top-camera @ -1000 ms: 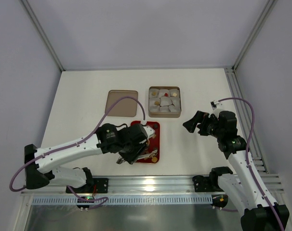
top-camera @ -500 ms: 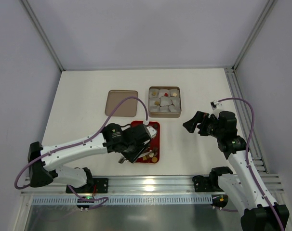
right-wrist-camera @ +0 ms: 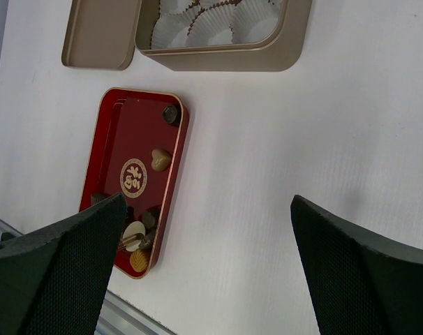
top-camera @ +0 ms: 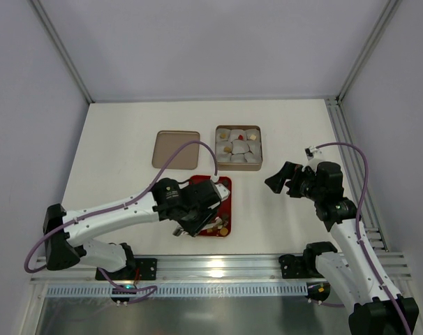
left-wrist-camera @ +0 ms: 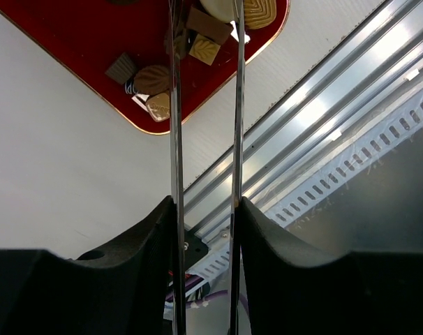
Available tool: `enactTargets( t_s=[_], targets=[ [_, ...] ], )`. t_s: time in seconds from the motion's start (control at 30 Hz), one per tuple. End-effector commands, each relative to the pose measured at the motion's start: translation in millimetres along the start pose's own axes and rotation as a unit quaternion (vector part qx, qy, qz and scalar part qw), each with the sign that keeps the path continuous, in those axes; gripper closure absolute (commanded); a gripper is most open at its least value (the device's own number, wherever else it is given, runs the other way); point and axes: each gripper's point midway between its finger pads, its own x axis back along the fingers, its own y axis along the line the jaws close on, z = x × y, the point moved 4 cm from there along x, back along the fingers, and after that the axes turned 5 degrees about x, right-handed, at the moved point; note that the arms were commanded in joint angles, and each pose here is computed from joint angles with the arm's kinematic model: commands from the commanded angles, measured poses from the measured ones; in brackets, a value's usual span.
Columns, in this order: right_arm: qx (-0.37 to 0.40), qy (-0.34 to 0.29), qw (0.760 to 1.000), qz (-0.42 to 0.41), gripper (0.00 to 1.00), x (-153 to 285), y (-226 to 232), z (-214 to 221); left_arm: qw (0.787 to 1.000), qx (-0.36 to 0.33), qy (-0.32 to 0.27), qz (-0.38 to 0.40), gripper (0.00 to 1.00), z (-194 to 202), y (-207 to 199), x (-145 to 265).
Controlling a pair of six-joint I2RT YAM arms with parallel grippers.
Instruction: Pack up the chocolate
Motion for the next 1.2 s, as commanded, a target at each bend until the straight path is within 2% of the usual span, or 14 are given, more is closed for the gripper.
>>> enactTargets(
  t_s=[0.0, 0.23, 0.47, 0.73, 0.93, 1.17],
  targets=[
    [0.01, -0.016, 1.0, 0.001, 0.0, 1.9, 1.9, -6.4, 1.0, -0.016, -0.007, 0.007, 0.59, -8.1, -4.2, 4.7],
    [0.01, -0.015, 1.0, 0.001, 0.0, 1.6, 1.5, -5.2, 1.0, -0.02, -0.008, -0.001, 0.59, -8.6, -1.6, 6.6],
    [0.009, -0.012, 1.0, -0.001, 0.0, 0.8, 1.6, -4.0, 1.0, -0.022, -0.006, -0.015, 0.68, -7.8, 2.5, 6.4],
    [0.009, -0.013, 1.0, 0.0, 0.0, 1.1, 1.4, -4.3, 0.999, -0.009, -0.023, -0.037, 0.69, -14.6, 11.7, 11.5],
    [0.009, -0.015, 1.0, -0.001, 0.0, 1.2, 1.7, -4.8, 0.998, 0.008, -0.045, -0.033, 0.69, -24.3, 15.6, 15.2],
    [0.01, -0.013, 1.0, -0.001, 0.0, 1.1, 2.0, -4.8, 0.998, 0.002, -0.065, 0.002, 0.6, -36.5, 4.3, 20.4]
  ],
)
